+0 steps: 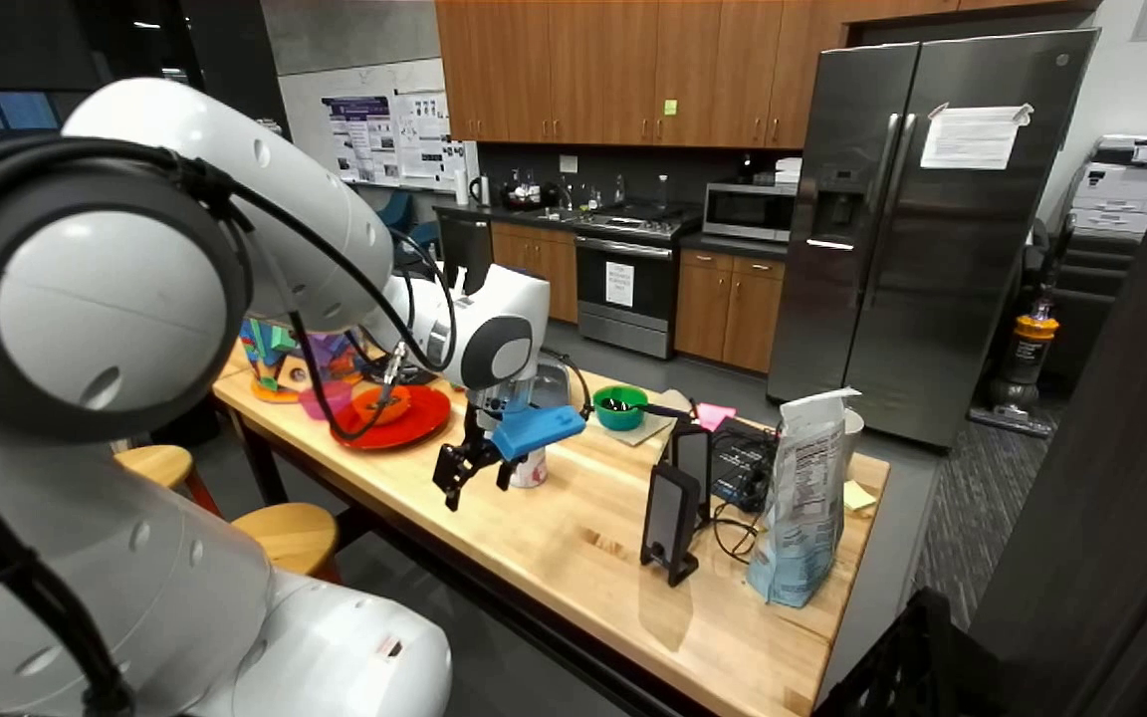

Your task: Push the white container on the dustpan

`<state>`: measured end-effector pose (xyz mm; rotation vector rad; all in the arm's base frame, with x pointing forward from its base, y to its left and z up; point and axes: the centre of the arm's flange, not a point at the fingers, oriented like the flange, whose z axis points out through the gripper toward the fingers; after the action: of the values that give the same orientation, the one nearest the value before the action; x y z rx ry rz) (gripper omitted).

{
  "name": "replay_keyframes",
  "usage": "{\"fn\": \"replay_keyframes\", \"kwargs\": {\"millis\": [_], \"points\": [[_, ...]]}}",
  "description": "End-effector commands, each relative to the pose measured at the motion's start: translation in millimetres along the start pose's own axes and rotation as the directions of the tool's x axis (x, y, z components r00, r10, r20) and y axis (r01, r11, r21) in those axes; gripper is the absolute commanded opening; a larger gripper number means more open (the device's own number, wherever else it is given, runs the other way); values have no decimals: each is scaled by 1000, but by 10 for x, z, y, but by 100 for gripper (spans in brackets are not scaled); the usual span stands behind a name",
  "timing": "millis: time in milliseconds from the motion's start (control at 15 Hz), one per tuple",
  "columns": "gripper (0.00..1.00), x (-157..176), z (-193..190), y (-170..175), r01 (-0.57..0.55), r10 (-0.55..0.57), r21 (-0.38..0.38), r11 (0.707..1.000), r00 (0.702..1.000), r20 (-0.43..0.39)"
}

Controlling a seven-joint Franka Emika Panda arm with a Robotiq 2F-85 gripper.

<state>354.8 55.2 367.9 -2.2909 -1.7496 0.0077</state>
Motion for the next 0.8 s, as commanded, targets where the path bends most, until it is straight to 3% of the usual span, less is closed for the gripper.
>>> {"fn": "replay_keyframes", "kwargs": {"millis": [0, 733], "points": [[100, 43, 191, 68, 4, -4, -46, 999, 1000, 10], [100, 171, 425, 342, -70, 65, -200, 977, 997, -31]]}}
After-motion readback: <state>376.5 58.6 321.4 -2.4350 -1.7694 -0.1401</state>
